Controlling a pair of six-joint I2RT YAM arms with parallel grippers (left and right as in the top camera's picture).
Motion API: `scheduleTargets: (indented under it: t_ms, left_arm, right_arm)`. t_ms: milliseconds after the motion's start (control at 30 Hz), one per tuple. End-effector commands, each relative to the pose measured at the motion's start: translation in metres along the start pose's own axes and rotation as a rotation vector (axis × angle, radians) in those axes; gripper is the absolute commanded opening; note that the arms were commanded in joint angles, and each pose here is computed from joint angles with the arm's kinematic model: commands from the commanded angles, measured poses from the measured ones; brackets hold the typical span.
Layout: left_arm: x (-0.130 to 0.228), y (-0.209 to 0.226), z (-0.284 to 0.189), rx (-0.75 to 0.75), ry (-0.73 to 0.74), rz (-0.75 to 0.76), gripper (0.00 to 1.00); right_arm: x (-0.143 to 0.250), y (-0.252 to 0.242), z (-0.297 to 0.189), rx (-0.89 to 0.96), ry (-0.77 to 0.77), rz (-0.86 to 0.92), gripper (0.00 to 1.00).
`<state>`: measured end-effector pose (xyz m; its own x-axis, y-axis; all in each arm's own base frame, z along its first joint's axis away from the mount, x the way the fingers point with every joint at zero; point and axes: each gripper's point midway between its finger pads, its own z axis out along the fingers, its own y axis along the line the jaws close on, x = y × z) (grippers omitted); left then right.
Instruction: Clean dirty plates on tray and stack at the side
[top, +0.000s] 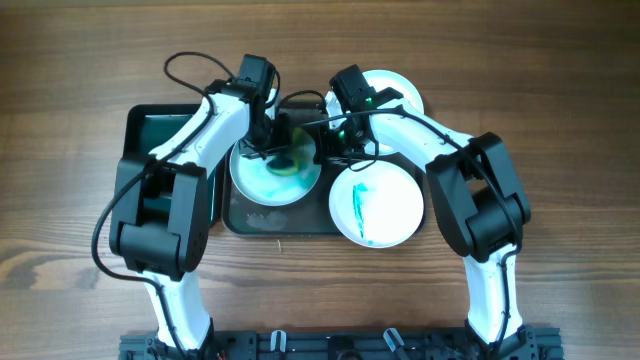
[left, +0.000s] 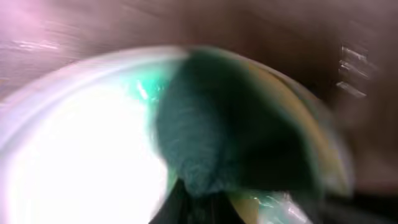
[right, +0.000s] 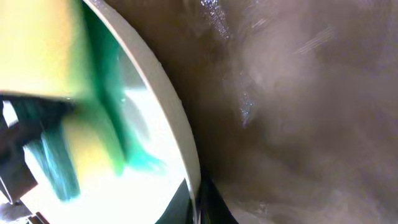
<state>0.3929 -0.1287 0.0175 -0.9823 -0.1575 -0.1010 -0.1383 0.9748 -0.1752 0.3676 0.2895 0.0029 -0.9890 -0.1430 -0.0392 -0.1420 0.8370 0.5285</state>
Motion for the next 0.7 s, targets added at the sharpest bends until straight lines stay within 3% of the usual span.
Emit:
scheduleTargets:
  t_ms: [0,200,400,533,667]
  left_arm:
    - [-0.03,0.078,-0.016,-0.415,-0.187,-0.139,0.04]
    - [-0.034,0.081,-0.067,-0.448,-0.121,-0.182,0.04]
    - [-0.044,0.079,-0.144,-0.352,-0.079,-0.211,0.04]
    - [-0.047,0.084,-0.167,-0.233,-0.078,-0.205,0.04]
    - [-0.047,0.107,-0.171,-0.232,-0.068,-0.265,0.04]
  right_arm:
    - [0.007,-0.01,0.01,0.007,0.033,0.022,0.04]
    - [0.006,-0.015,0.01,0.039,0.024,0.05,0.04]
    - [0.003,-0.013,0.004,0.057,0.005,0.037,0.04]
    - [-0.009,-0.006,-0.032,0.188,-0.107,-0.022,0.04]
    - [-0.02,0.011,-0.089,0.41,-0.301,-0.13,0.04]
